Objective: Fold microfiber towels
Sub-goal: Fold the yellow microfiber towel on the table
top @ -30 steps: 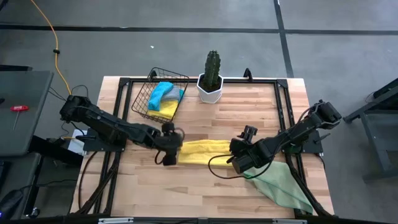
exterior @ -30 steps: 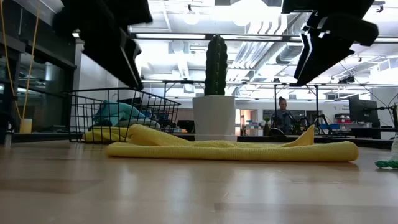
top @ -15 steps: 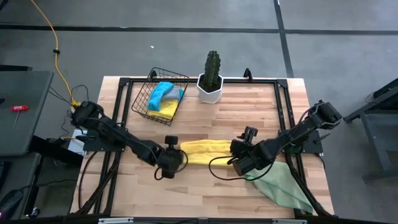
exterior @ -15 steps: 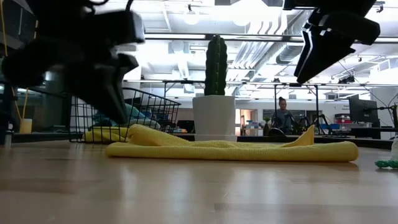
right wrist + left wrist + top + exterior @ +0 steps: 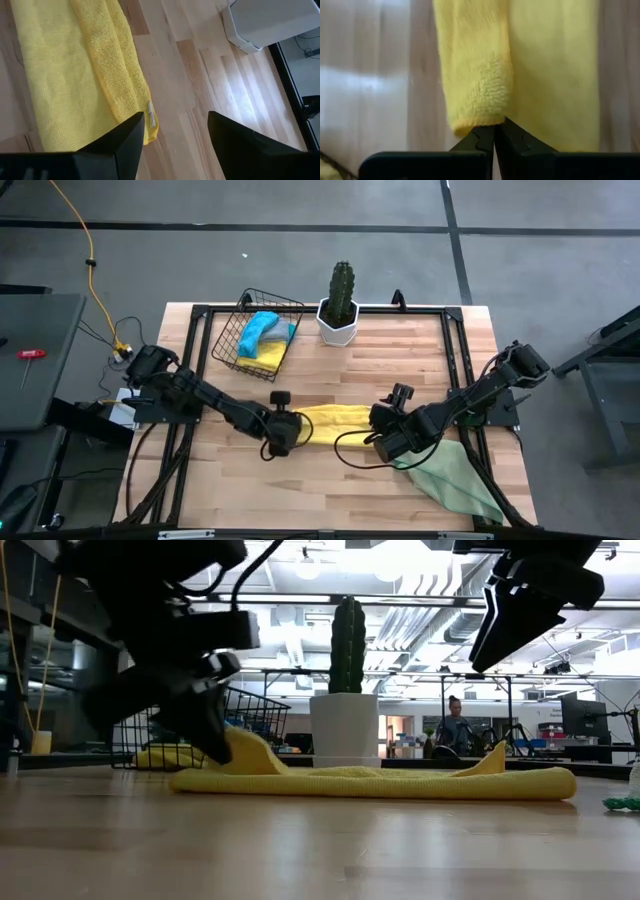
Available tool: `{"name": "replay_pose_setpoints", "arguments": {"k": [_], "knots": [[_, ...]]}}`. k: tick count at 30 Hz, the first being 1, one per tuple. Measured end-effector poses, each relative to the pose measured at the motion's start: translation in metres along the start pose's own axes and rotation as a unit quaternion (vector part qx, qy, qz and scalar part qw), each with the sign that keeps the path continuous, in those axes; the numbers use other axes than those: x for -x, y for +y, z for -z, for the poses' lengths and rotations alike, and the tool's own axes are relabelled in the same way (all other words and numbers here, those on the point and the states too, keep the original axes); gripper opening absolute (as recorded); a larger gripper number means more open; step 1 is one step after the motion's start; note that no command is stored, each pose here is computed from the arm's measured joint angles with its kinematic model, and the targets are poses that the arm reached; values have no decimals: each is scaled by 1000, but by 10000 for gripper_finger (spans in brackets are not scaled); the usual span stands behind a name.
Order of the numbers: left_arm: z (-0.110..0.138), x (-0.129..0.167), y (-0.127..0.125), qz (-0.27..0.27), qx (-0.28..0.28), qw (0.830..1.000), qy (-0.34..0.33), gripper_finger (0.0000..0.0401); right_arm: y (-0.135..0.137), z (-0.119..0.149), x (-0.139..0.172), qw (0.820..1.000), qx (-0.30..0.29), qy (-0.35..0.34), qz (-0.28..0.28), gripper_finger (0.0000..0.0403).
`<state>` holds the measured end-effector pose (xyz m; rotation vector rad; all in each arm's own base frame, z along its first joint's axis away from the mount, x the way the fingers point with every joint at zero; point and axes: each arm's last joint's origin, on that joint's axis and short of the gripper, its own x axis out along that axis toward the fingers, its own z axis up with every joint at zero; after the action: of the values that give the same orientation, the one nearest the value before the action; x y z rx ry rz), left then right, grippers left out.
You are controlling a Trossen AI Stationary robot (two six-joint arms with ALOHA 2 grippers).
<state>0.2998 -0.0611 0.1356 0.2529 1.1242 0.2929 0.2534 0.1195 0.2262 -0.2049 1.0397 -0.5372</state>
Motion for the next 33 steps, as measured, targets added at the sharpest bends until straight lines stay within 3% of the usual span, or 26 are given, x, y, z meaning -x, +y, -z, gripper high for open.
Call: {"name": "replay_pose_setpoints", "arguments": {"k": [7,14,24,33], "knots": [[-7,-5,15,-20,16,1000,-18,0,0,-1,0,1000,-2,-3,-1,210],[-7,-11,32,-85,93,992,-14,0,1,-1,0,1000,-6,-6,-4,210],[11,-8,29,-72,232,968,64,0,0,-2,0,999,-43,-6,-1,210],[22,-3,26,-94,222,965,101,0,-2,0,-7,993,-114,3,4,210]]}}
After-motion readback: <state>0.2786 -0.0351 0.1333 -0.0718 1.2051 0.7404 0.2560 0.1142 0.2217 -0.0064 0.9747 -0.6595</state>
